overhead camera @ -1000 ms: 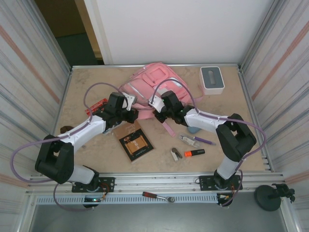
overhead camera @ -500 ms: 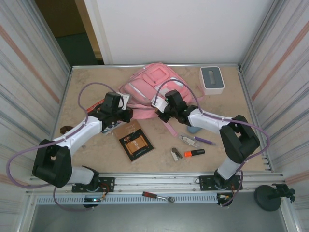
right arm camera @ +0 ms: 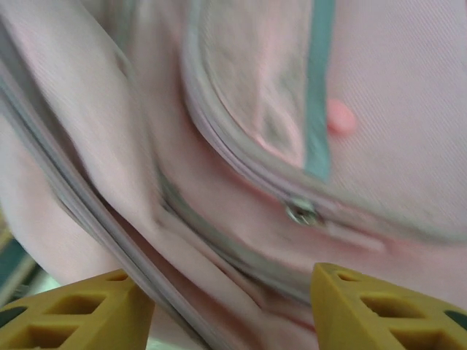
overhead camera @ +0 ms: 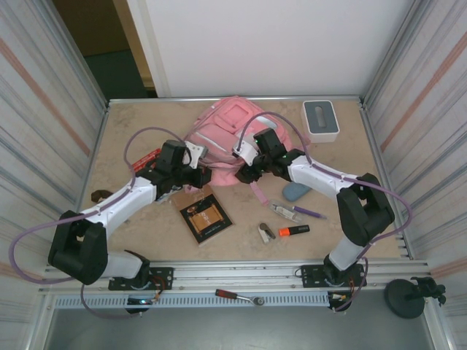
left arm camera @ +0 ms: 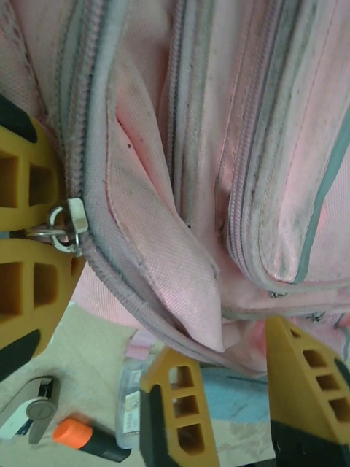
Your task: Pack the student bag
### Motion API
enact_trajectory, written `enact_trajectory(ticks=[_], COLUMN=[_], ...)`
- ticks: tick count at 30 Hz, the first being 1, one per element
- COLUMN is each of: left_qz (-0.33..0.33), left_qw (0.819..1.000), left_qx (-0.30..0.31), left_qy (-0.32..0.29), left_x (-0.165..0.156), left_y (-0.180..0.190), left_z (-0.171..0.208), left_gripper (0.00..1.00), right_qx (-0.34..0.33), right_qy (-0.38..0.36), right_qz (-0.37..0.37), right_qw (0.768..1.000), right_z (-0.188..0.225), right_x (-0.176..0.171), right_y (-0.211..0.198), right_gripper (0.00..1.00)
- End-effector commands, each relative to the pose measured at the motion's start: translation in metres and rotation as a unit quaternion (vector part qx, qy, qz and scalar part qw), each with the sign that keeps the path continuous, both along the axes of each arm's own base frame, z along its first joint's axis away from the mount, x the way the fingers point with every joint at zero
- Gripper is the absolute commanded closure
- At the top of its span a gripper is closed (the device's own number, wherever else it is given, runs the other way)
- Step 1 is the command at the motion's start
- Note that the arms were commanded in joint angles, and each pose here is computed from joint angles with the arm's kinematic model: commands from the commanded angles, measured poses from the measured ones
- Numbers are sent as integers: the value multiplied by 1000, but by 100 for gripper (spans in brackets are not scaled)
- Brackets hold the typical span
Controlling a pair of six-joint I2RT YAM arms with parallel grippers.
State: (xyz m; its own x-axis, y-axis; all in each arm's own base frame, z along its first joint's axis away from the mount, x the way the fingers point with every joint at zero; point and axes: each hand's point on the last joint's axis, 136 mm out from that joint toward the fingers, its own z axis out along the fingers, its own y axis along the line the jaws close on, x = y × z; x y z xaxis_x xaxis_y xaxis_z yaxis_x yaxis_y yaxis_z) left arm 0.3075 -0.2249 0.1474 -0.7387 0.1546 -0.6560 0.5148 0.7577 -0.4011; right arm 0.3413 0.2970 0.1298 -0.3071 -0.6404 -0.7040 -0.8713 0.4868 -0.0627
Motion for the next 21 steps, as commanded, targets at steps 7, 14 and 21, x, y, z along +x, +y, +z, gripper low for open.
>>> enact_trajectory(ticks=[7,14,21], left_qz=[-20,93,142], left_qw=[999,994,990], left_qx=[-9,43,21], left_qy=[-35,-26,6], left_x=[0,16,19], left_y=[-14,36,68], left_z=[19,10,0], left_gripper=[100,100,100], right_qx=[32,-14,-107], right_qy=[15,-11,-64], right_qz=[49,-4,-40], right_qw=[998,1000,991], right_z=[16,0,-18], right_x=[-2,10,24], right_y=[45,-1,-35], right_gripper=[64,100,100])
